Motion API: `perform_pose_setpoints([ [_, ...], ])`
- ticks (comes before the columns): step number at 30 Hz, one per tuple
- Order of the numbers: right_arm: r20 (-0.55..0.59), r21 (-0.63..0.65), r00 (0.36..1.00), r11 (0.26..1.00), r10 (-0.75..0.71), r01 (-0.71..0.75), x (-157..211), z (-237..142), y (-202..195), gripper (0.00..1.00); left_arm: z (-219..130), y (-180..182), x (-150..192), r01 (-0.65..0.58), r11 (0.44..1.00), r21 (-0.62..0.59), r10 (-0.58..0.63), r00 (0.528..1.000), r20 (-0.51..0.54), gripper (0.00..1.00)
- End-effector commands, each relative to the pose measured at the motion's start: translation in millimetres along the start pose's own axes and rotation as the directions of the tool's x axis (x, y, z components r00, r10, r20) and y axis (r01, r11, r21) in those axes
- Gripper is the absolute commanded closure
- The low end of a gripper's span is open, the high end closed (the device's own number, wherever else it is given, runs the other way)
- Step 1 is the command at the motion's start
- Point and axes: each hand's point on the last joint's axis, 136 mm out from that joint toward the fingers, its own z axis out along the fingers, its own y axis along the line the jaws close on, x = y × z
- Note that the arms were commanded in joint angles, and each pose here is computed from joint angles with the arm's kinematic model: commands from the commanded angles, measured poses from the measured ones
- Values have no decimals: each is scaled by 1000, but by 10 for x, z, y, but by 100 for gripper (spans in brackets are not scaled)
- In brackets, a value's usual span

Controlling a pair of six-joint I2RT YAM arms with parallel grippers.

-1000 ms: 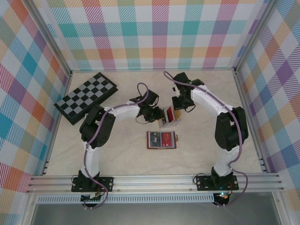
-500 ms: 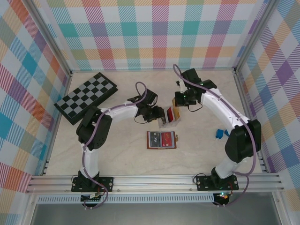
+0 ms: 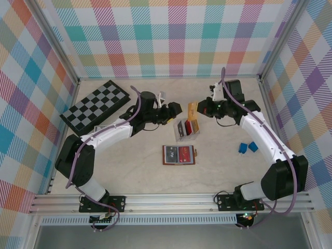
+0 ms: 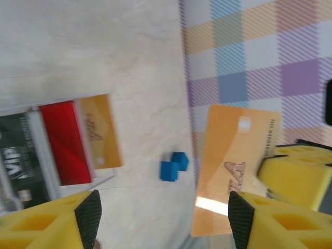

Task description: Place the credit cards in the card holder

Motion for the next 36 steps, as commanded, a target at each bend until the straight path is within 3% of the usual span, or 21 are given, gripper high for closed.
perform_pose_setpoints([
  [1,-4,-180,1000,984,18,-19,-36,-71,327,96,9,-411,15,-8,976,219,21,998,-57,34],
  [4,-23,-208,999,978,27,-31,-33,-55,364,96,11,-527,16,-15,962,273,36,997,-72,39],
  [12,-61,-242,997,969,45,-58,-20,-27,334,94,-24,-552,4,-27,962,270,46,997,-63,82],
  [17,-86,-284,995,956,55,-77,-10,-44,354,89,-43,-534,-18,1,962,272,12,999,-47,96],
  [24,-119,-385,990,916,70,-111,-37,-73,457,77,-78,-676,-4,24,938,346,-1,998,-67,100],
  [28,-136,-411,989,905,63,-114,-27,-71,489,83,-73,-680,4,33,936,351,-6,997,-77,100],
  [34,-180,-457,983,880,48,-127,28,-61,529,81,-58,-696,-20,60,920,388,-33,997,-75,99],
  [36,-180,-458,983,881,42,-122,40,-68,529,88,-38,-663,-15,69,923,379,-42,996,-81,99],
])
